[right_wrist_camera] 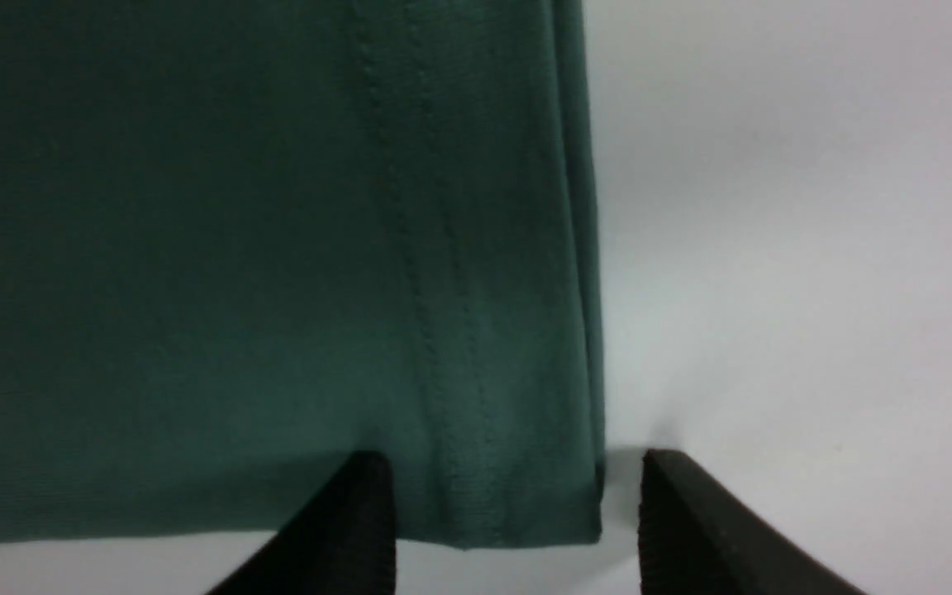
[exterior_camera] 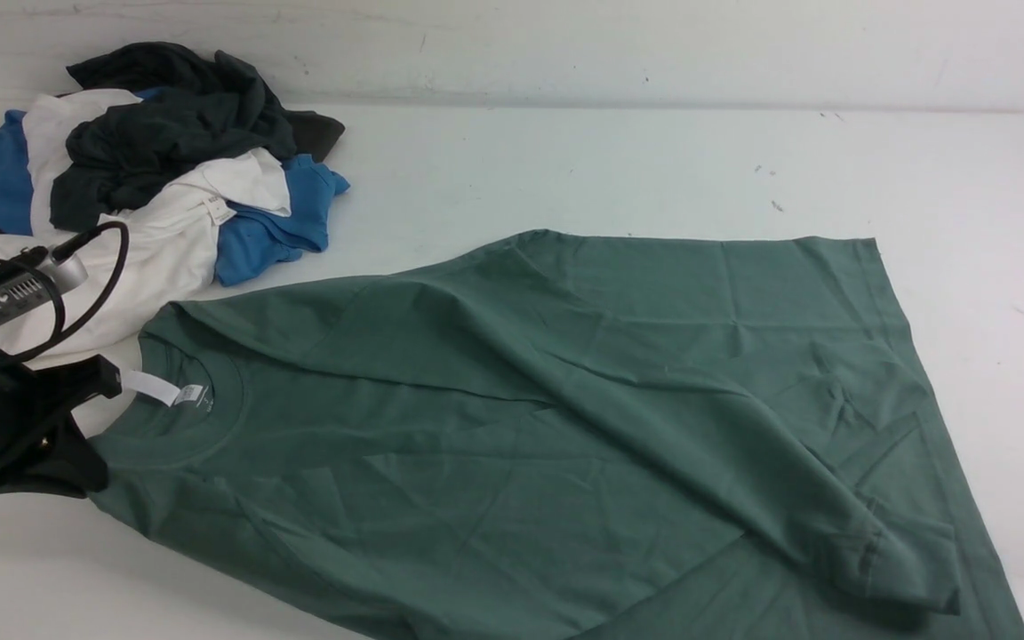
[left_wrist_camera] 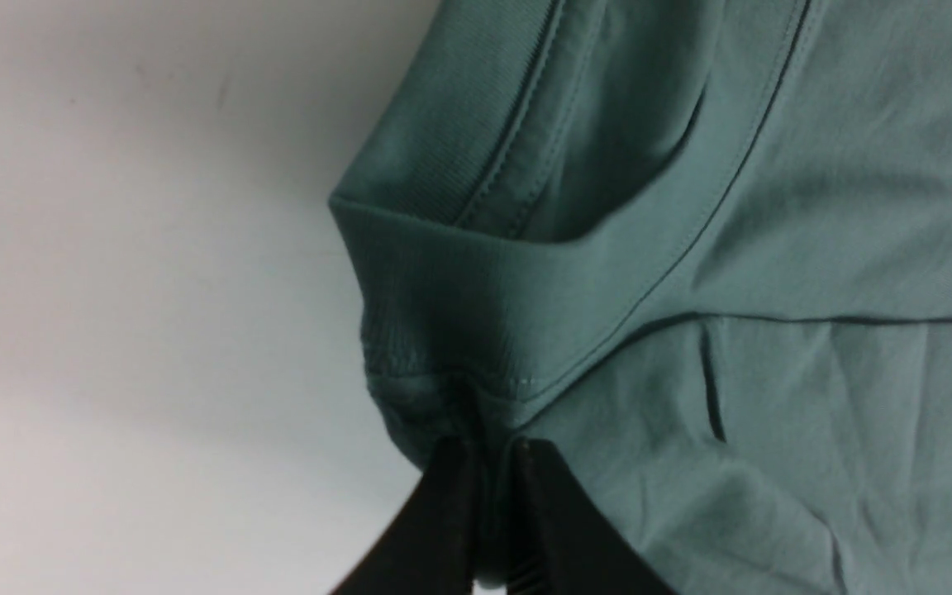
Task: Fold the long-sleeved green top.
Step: Use both arms simultaneously to clamp the lower edge of the clothing fabric, then use both arms to drag the lower edge of the fabric forward and fold it over the upper edge
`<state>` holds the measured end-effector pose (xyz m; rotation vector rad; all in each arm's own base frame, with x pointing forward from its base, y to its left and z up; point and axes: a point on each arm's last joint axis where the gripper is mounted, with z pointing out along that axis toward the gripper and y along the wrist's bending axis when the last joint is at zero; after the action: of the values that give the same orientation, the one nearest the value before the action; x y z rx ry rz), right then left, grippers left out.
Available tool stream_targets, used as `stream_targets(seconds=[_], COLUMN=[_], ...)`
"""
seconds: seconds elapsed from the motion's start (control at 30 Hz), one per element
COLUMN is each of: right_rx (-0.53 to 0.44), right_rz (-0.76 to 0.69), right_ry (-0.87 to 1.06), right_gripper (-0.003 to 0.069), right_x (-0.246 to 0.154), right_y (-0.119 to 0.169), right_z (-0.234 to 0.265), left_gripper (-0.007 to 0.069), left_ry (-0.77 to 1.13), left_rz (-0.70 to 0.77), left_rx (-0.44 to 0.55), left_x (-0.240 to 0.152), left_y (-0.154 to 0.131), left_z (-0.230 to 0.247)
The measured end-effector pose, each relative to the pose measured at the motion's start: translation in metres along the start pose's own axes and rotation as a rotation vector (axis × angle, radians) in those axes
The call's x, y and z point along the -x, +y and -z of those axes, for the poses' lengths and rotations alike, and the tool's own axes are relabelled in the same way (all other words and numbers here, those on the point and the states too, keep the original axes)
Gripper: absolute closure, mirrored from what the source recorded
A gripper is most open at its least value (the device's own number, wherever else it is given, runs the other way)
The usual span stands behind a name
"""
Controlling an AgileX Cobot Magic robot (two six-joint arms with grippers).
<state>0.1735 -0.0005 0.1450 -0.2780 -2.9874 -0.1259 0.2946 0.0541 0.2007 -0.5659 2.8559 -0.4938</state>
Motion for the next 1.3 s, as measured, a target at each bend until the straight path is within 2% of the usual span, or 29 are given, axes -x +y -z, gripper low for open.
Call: stream_targets(seconds=[0.1, 0.23, 0.3, 0.57, 0.7, 0.87, 1.07, 1.3], right_rx=[-0.009, -0.003, 0.0, -0.063, -0.076, -0.057, -0.041, 0.019], right_rz=[0.012, 0.039, 0.044, 0.077, 0.057, 0.033, 0.025, 0.015], right_ry=[0.008, 0.001, -0.011, -0.187, -0.467, -0.629, -0.735, -0.761], right_gripper=[0.041, 0.0582, 0.0628, 0.0634, 0.0634, 0.0634, 0.0634, 0.0634], right_x=[0.001, 0.004, 0.004, -0.011, -0.017, -0.014, 0.019, 0.109], right_y=[-0.001, 0.0, 0.001, -0.005, -0.004, 0.001, 0.009, 0.027], right_z=[0.0, 0.002, 0.004, 0.042, 0.107, 0.164, 0.215, 0.237], left_gripper=[0.0605, 0.0605, 0.0605, 0.0605, 0.0605, 0.0605, 0.0605, 0.0605], left_ry=[0.002, 0.022, 0.03, 0.092, 0.079, 0.045, -0.008, -0.042], left_rz=[0.0, -0.001, -0.012, -0.093, -0.133, -0.15, -0.142, -0.104], left_rx=[0.0, -0.004, -0.003, -0.04, -0.062, -0.075, -0.134, -0.197], left_x=[0.0, -0.002, -0.004, -0.027, -0.045, -0.05, -0.03, 0.007], left_y=[0.0, 0.0, -0.001, -0.014, -0.024, -0.029, -0.04, -0.049], left_z=[0.0, 0.0, 0.002, 0.035, 0.065, 0.078, 0.089, 0.085])
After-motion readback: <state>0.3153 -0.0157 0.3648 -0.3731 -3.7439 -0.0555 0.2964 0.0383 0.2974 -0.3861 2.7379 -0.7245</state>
